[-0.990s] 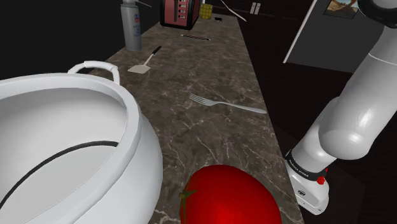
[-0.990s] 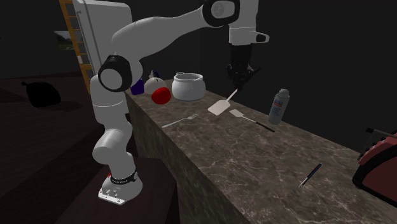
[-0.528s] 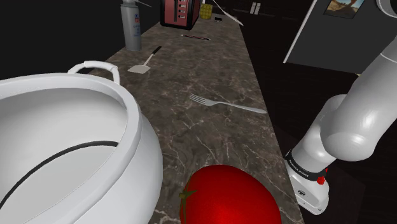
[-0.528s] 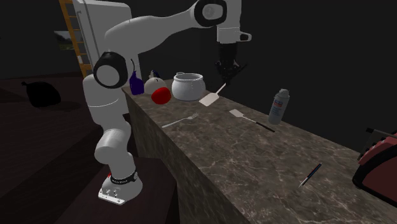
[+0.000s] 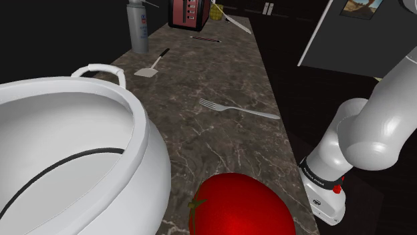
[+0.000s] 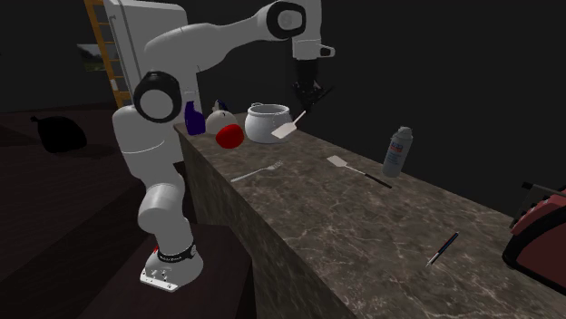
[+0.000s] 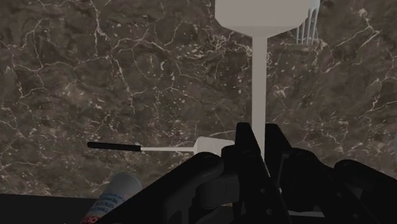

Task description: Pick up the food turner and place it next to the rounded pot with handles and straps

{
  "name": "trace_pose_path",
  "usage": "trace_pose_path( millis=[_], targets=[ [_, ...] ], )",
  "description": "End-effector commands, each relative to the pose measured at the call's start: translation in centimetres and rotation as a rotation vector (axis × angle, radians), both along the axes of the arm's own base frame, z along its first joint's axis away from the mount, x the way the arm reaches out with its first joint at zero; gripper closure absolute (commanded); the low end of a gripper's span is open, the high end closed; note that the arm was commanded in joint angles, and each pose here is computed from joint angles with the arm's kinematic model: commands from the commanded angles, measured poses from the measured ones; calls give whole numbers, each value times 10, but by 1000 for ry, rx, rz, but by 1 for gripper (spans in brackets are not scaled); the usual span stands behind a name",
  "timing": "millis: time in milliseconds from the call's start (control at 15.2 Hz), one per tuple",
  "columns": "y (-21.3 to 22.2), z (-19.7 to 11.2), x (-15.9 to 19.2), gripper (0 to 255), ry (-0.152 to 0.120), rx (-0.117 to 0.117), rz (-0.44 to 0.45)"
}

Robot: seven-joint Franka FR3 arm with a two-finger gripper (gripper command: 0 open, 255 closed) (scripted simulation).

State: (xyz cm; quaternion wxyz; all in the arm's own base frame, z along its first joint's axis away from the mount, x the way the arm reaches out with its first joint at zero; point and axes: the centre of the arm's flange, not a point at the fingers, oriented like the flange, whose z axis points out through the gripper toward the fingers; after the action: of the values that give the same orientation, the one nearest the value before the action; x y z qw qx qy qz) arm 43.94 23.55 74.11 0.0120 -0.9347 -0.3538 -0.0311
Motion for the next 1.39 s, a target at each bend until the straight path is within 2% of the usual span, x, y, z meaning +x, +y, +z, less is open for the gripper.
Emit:
trace_pose_path(
  millis=[0, 528, 1320],
  targets=[
    [21, -1, -13, 255, 0, 0, -1],
    [113, -1, -66, 255, 0, 0, -1],
    [113, -64, -66, 255, 0, 0, -1]
  ],
)
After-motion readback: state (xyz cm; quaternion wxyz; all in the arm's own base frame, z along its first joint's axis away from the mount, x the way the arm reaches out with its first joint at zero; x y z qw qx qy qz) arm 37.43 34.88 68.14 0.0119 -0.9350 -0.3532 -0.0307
